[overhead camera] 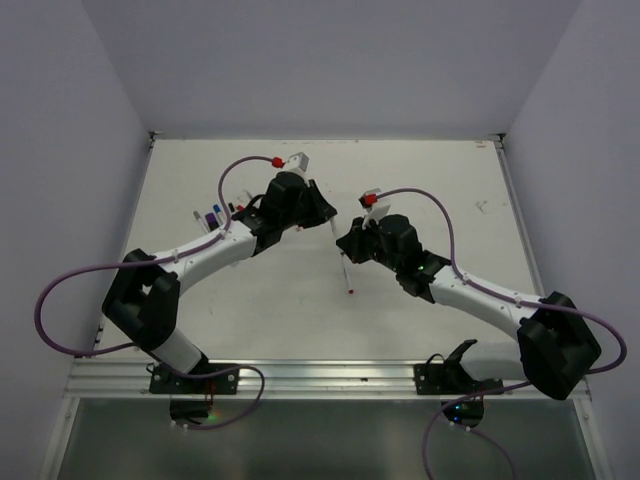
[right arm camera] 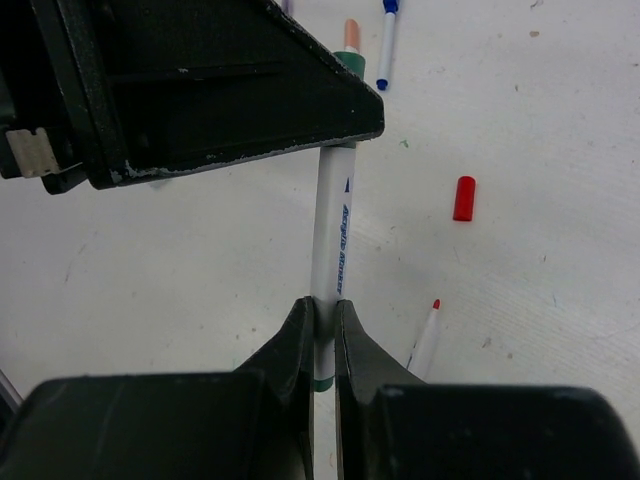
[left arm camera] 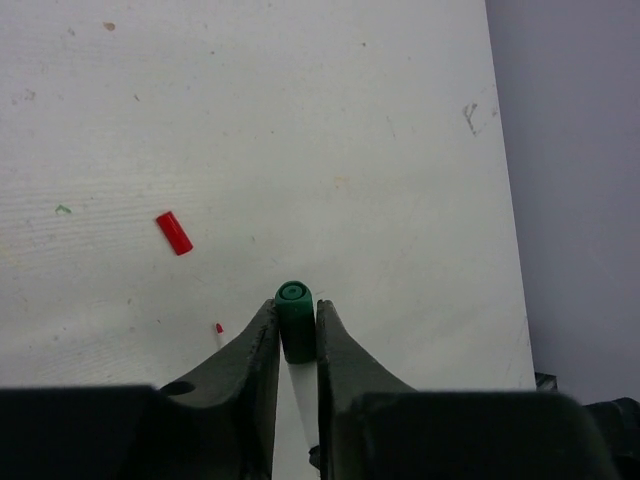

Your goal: Open the pen caps

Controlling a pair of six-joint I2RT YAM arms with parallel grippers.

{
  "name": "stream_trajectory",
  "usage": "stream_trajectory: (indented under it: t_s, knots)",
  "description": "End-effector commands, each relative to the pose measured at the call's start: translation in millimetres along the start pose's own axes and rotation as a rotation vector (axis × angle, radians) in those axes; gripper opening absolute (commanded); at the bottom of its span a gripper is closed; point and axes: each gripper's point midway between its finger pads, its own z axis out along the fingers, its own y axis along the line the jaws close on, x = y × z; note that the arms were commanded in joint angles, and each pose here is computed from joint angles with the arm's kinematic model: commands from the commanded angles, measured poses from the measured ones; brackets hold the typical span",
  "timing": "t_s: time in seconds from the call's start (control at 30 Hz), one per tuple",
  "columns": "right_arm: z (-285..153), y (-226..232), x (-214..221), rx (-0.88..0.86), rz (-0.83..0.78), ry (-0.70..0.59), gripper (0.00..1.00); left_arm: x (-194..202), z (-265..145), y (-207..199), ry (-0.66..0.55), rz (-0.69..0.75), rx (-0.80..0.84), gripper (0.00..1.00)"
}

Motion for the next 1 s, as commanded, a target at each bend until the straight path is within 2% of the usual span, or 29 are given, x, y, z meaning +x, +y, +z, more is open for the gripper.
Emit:
stream_trajectory:
  t_s: [0.0,0.1,0.13,0.17,0.27,0.37,0.53,0.63,0.73,0.8,0.83,0.97]
  knots:
    - [-4.4,5.9,-19.2,-0.017,0.002,-0.083,0.0,-22.6,1.3,-14.3,-0.079,0.006,0.019,0.11]
    - [-4.4,5.2,-16.6,-0.019,0.005,-0.08,0.03,-23.0,0.7,-14.7,-0.084,0.014,0.021,0.0]
    - [-4.0,5.6,-16.3,-0.02,0.008,-0.083,0.07,-22.7,0.2,-15.7,-0.083,0.017,0.024,0.0]
    - [-4.2,6.7,-18.1,-0.025,0.011,-0.089,0.18,-22.5,0.3,-16.9,-0.084,0.02,0.029,0.0]
    - [-2.5,8.1,-22.9,-0.026,0.02,-0.1,0.33,-17.6,-0.8,-21.6,-0.078,0.031,0.046,0.0]
    - [0.9,10.7,-28.8,-0.03,0.028,-0.107,0.39,-11.2,-2.6,-25.9,-0.069,0.036,0.062,0.0]
    - [10.1,8.4,-33.3,-0.012,0.029,-0.121,0.4,-5.7,-8.1,-32.5,-0.069,0.039,0.095,0.0]
    - [15.4,9.8,-34.8,-0.018,0.029,-0.122,0.4,-5.5,-9.5,-35.1,-0.07,0.037,0.107,0.0]
    - [18.6,9.0,-34.2,-0.013,0.023,-0.115,0.28,-6.5,-10.6,-39.0,-0.078,0.028,0.127,0.0]
    - [16.2,8.0,-30.8,-0.011,0.023,-0.107,0.12,-12.3,-14.3,-45.1,-0.1,0.024,0.15,0.0]
    - [14.5,7.9,-27.5,-0.013,0.022,-0.1,0.0,-17.0,-15.1,-46.4,-0.12,0.024,0.15,0.0]
    - [3.0,0.3,-9.5,0.004,0.011,-0.06,0.0,-43.9,-25.2,-54.9,-0.225,0.03,0.155,0.0]
